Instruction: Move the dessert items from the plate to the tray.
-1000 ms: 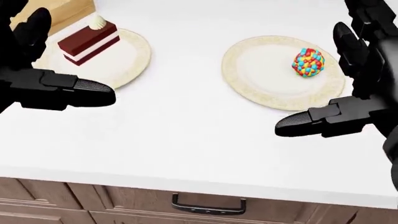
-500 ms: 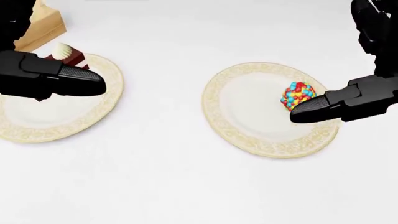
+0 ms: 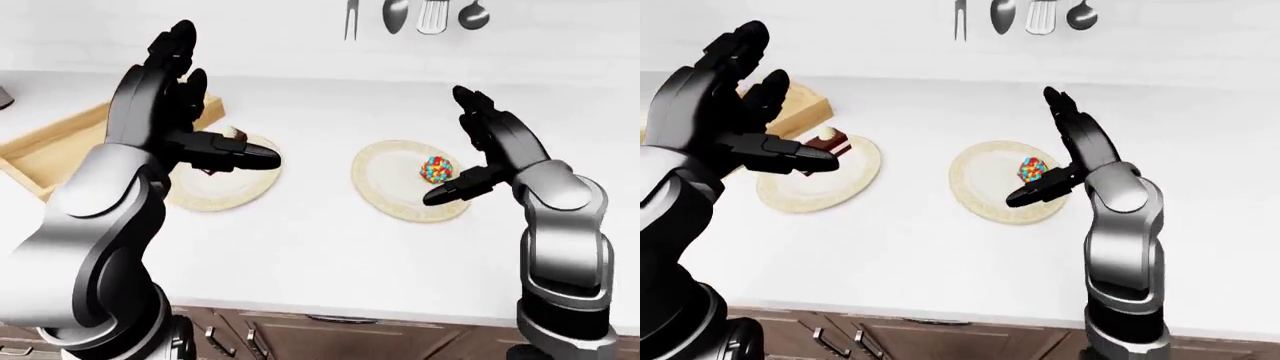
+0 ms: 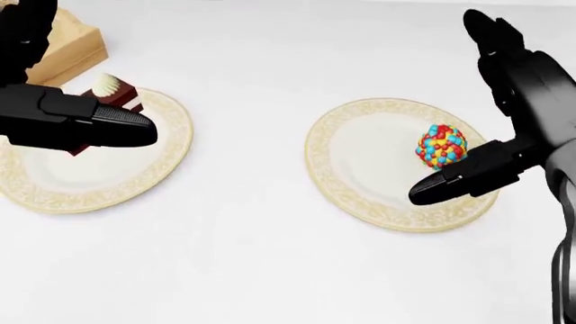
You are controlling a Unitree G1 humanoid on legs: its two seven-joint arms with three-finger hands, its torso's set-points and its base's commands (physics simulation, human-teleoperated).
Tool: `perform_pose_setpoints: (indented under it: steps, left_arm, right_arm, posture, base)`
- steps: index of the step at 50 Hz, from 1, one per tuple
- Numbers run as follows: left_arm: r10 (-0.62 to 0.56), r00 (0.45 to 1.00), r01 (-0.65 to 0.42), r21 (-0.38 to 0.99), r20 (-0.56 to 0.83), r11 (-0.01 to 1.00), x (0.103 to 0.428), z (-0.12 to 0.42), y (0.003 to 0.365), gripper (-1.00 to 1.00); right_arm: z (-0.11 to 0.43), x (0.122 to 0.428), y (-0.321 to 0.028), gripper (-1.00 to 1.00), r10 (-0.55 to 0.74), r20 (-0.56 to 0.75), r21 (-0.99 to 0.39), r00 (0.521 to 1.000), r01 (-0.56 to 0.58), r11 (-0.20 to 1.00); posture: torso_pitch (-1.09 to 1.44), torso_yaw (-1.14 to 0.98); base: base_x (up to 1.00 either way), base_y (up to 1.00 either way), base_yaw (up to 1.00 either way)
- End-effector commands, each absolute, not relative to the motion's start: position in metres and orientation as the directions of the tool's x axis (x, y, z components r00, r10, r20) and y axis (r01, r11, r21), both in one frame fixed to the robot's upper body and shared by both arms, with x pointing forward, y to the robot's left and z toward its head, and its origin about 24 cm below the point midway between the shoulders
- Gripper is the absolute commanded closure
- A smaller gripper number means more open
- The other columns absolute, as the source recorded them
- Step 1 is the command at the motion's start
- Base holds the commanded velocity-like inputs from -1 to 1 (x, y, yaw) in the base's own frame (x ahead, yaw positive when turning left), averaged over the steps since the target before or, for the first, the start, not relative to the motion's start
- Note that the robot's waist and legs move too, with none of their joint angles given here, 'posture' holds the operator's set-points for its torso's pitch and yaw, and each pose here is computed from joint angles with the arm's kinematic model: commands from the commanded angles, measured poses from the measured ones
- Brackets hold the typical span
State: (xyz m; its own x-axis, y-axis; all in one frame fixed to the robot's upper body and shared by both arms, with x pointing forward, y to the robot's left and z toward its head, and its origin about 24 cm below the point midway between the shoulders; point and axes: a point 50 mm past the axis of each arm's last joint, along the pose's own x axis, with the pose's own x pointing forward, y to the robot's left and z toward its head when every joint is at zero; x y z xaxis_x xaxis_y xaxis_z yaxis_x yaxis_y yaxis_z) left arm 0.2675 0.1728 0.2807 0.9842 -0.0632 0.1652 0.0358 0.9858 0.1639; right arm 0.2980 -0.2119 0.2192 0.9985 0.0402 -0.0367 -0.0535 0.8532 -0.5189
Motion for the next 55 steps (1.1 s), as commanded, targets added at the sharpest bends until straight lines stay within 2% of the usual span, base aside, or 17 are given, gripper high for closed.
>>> perform_pose_setpoints:
  steps: [1,6,23,36,41,55]
  left_arm:
    - [-0.061,0.968,0.019,0.170,0.244,0.985,0.263,0.294,0.173,-1.00]
    - [-0.061,0.968,0.019,0.169,0.242,0.985,0.264,0.292,0.174,-1.00]
    - [-0.065,0.968,0.023,0.171,0.241,0.985,0.264,0.289,0.173,-1.00]
    - [-0.069,0.969,0.027,0.175,0.238,0.984,0.265,0.286,0.174,-1.00]
    - [-0.069,0.968,0.027,0.173,0.240,0.984,0.264,0.286,0.175,-1.00]
    - [-0.077,0.967,0.035,0.171,0.244,0.985,0.263,0.288,0.173,-1.00]
  right_arm:
    - [0.237,0.297,-0.212,-0.77,0.032,0.062,-0.557,0.998,0.008,0.830]
    - [0.233,0.311,-0.213,-0.60,0.015,0.046,-0.578,0.999,0.015,0.816]
    - [0.214,0.333,-0.213,-0.39,-0.010,0.012,-0.616,1.000,0.015,0.788]
    - [0.212,0.349,-0.213,-0.32,-0.034,-0.002,-0.620,0.999,0.026,0.784]
    - [0.209,0.349,-0.211,-0.14,-0.031,-0.001,-0.628,1.000,0.023,0.778]
    - [0.226,0.343,-0.211,0.21,-0.031,0.037,-0.646,0.999,0.048,0.762]
  posture:
    - [0.00,0.00]
    - [0.00,0.00]
    - [0.00,0.00]
    - [0.00,0.00]
    - [0.00,0.00]
    - [0.00,0.00]
  base:
    - [0.00,0.00,0.00]
    - [0.00,0.00,0.00]
    - [0.00,0.00,0.00]
    - [0.00,0.00,0.00]
    - [0.00,0.00,0.00]
    - [0.00,0.00,0.00]
